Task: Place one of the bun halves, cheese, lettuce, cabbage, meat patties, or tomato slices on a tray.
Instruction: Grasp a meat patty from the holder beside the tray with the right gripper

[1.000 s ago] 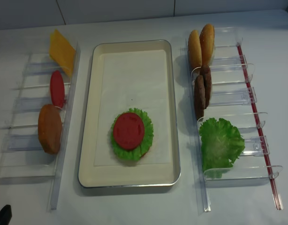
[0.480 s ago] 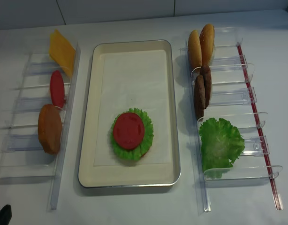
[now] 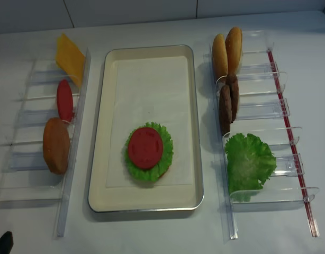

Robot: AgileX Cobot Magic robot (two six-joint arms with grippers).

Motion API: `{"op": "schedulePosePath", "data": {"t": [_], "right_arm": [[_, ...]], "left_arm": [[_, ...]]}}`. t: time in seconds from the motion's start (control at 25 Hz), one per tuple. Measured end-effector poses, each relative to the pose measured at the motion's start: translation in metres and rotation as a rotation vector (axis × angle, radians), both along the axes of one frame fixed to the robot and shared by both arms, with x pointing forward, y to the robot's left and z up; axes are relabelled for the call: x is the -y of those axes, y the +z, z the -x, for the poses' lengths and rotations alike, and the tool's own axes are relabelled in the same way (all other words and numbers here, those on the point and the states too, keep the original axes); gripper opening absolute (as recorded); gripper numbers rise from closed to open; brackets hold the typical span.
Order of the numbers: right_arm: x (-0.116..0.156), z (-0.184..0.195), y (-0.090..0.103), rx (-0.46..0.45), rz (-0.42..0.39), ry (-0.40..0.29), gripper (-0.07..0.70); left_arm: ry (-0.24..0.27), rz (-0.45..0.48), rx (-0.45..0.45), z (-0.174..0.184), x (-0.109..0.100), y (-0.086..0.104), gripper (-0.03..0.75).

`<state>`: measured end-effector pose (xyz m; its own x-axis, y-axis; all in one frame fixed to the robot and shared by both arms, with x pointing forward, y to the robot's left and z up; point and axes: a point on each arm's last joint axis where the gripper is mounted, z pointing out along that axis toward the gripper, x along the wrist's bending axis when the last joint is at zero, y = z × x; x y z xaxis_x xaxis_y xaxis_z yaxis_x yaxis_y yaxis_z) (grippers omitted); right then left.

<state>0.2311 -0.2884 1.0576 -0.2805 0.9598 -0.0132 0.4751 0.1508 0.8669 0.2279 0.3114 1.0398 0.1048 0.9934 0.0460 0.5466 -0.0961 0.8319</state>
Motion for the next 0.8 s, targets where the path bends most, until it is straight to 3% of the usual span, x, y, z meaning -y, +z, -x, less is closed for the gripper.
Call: {"op": "schedulePosePath", "data": {"t": [0.44,0.64,0.8], "right_arm": [[-0.008,-0.056,0.056,-0.068,0.029,0.022,0.575],[-0.015,-0.082,0.071,-0.135,0.0,0.04,0.575],[-0.023,-0.101,0.08,-0.179,-0.032,0.092,0.575]], "left_arm": [[0.0,0.0,0.0,0.0,0.0,0.0,0.393],[0.0,0.0,0.0,0.0,0.0,0.0,0.393],[0.0,0.0,0.0,0.0,0.0,0.0,0.393]]}}
